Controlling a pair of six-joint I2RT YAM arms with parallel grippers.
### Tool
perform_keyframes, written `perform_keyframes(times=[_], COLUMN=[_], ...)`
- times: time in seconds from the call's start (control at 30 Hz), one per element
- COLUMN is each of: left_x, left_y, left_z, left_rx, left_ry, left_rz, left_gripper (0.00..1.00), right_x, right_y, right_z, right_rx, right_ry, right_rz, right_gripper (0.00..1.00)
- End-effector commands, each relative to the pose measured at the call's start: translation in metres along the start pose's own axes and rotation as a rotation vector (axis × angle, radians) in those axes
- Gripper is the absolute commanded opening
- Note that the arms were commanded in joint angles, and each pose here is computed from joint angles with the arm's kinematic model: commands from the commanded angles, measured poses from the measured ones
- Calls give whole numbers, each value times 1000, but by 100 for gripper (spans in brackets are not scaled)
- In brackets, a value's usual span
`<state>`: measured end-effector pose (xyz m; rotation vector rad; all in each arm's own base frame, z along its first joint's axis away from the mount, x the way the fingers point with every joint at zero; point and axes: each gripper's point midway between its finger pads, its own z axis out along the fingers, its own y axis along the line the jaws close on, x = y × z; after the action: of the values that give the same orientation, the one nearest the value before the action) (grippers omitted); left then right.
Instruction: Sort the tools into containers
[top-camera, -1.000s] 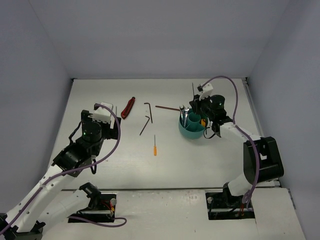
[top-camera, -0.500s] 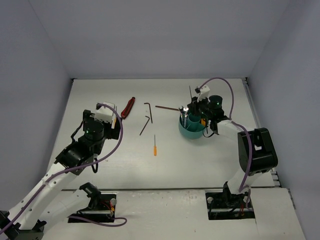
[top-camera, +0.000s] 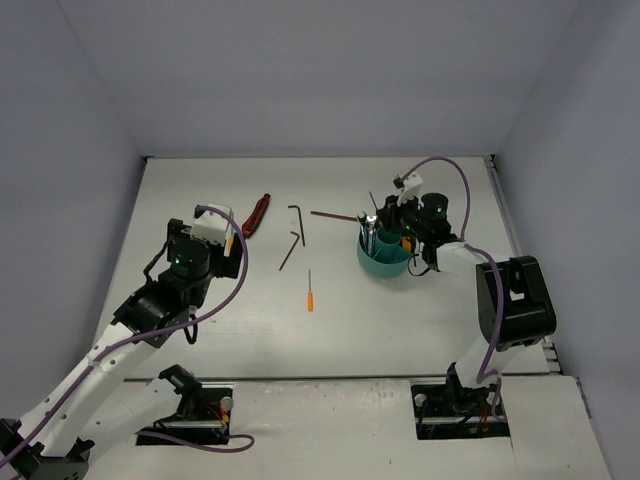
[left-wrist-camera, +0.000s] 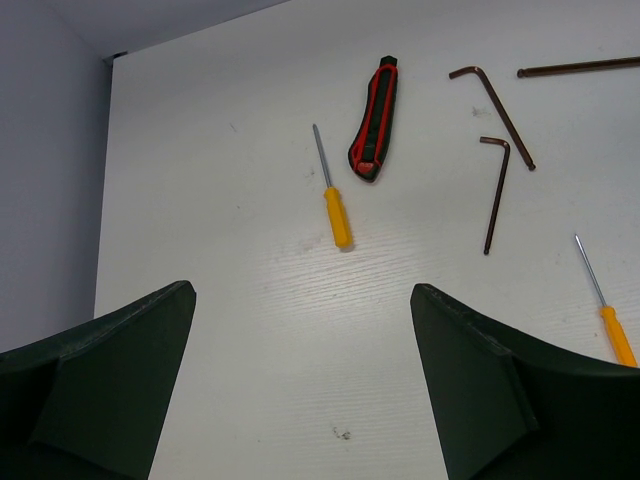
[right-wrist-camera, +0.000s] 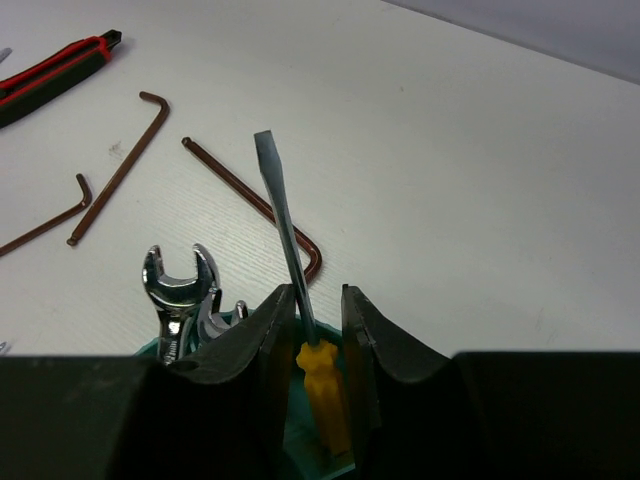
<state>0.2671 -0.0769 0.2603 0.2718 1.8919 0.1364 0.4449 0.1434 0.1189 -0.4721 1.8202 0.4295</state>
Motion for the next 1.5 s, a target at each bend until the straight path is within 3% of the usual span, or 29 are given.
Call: perform_keyframes(times=[0.0, 0.3, 0.6, 0.7, 0.77, 0.97, 1.1, 1.47], left_x=[-16, -15, -10, -7, -6, -6, -8, -10], left_y=[2, 1, -8, -10, -9, 1, 9, 16], left_z=[3, 4, 10, 13, 14, 11, 7, 2], left_rx=[-11, -10, 23, 25, 19, -27, -59, -82], left_ry=[-51, -44, -9, 17, 32, 28, 14, 2], left_rz=[-27, -20, -22, -16, -15, -31, -42, -49], left_gripper=[86, 86, 86, 86, 86, 86, 86, 86], right_x=[-41, -47, -130, -143, -145, -99, -57, 45], right_y=[4, 6, 5, 14, 48, 107, 155, 207], right_z=[-1, -11, -59, -69, -66, -55, -46, -11], right_rx=[-32, -26, 120, 201, 202, 266, 232, 200], right_ry=[-146, -165, -257, -225, -140, 33, 153, 430], right_rz=[-36, -31, -2, 10, -2, 173, 197, 258], right_gripper=[25, 28, 48, 52, 54, 54, 54, 54])
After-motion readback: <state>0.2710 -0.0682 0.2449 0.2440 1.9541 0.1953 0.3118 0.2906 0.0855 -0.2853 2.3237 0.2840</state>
